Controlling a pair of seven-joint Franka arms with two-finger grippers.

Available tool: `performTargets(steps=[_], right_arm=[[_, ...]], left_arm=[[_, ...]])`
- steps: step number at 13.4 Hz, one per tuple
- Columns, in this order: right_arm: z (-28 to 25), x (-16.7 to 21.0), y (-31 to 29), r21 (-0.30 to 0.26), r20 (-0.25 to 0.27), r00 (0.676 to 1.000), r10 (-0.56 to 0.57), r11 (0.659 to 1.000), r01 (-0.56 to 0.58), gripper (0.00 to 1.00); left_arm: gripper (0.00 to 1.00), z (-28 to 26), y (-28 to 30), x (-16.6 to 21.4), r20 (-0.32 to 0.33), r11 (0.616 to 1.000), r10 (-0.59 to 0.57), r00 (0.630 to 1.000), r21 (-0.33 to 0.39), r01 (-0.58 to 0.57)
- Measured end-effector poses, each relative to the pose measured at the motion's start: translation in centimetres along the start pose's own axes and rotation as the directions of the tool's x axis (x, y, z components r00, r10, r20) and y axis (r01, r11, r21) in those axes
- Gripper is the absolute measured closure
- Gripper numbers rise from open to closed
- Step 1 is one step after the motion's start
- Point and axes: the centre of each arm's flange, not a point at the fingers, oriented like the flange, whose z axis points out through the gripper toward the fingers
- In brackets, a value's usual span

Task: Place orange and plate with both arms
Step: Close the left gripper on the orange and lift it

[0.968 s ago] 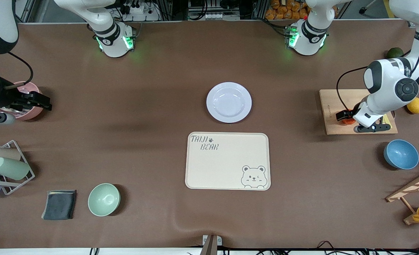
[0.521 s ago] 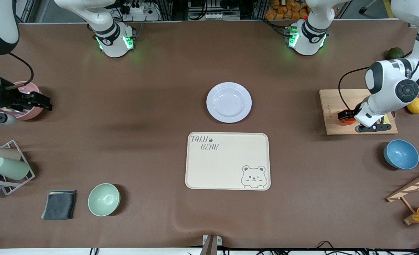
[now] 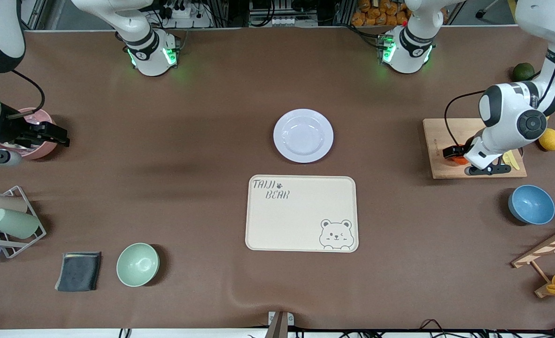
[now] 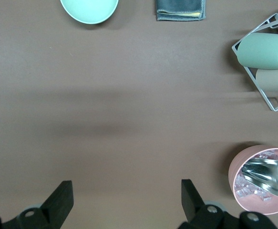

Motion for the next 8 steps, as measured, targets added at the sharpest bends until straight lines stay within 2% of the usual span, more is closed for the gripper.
performTargets(steps=[1,2,3,8], right_arm=[[0.0,0.0,0.0,0.0,0.0,1.0,0.0,1.0,0.0,0.0],[0.0,0.0,-0.01,0.001,0.0,1.0,0.0,1.0,0.0,0.0],[0.01,0.0,-0.04,0.004,0.0,1.0,0.0,1.0,0.0,0.0],[0.29,0.14,-0.14,0.01,0.005,1.0,0.0,1.0,0.0,0.0]], left_arm=[[0.07,0.1,0.02,0.0,0.001,1.0,0.001,1.0,0.0,-0.001],[0.19,0.15,0.01,0.02,0.001,1.0,0.003,1.0,0.002,-0.003],[0.22,0.07,0.01,0.05,-0.001,1.0,0.005,1.0,0.003,-0.005],[0.22,-0.83,0.29,0.68,-0.033,1.0,0.013,0.999,0.007,-0.013]])
